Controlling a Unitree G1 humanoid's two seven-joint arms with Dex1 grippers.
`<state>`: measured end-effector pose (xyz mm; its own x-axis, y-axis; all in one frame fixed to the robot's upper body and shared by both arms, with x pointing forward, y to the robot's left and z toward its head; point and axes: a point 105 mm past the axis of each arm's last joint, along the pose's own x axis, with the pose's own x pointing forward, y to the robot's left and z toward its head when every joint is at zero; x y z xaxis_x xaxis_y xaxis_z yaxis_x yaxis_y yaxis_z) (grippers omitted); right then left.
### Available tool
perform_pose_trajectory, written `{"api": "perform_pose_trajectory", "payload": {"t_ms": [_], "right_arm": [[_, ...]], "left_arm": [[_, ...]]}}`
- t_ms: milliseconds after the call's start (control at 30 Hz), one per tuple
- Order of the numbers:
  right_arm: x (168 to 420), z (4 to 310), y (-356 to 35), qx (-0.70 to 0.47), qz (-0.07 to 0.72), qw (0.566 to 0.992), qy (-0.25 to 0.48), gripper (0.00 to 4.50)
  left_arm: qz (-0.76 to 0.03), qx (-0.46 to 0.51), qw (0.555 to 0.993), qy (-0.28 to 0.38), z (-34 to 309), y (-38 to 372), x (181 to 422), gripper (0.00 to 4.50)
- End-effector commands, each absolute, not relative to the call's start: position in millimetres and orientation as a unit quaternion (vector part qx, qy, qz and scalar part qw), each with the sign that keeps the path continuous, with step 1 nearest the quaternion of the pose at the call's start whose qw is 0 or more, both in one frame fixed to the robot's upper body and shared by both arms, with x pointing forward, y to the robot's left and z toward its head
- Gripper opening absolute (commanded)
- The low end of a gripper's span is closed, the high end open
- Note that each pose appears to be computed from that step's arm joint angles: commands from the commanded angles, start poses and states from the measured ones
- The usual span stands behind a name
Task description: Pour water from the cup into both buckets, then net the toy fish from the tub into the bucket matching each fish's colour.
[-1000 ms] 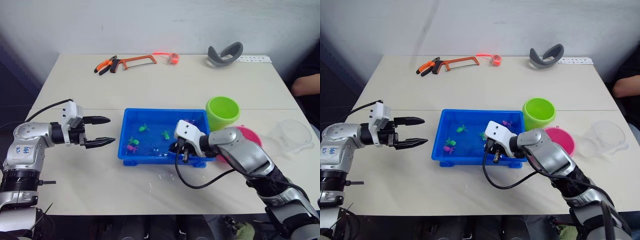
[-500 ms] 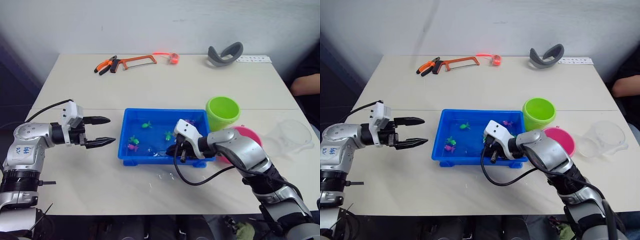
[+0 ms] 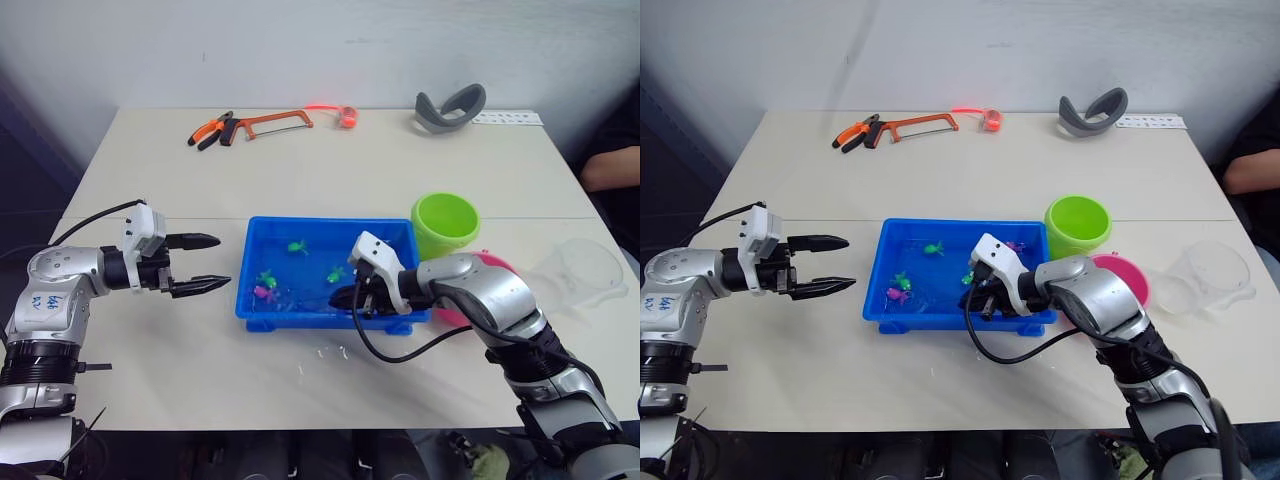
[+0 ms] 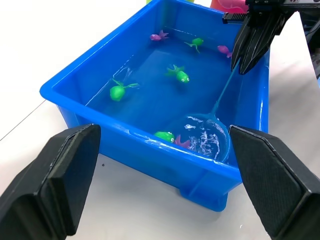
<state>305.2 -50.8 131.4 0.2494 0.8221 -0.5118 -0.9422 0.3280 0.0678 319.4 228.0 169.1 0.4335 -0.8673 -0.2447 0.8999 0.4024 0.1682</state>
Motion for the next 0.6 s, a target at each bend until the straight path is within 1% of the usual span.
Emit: {"api": "perform_pose_trajectory", "payload": {"t_ms": [33,433,600], "right_arm": [[305,145,-50,-0.117,0.574,0.784,0.204,0.00],[304,153,-58,-0.120,0.580,0.783,0.188,0.00],[302,161,-75,-0.129,0.579,0.788,0.167,0.00]], "left_arm": [[-0.527,0.149,0.836,0.044,175,230,319,4.45],[-0.530,0.146,0.834,0.042,173,229,319,4.45],[-0.535,0.139,0.833,0.035,174,226,317,4.45]]}}
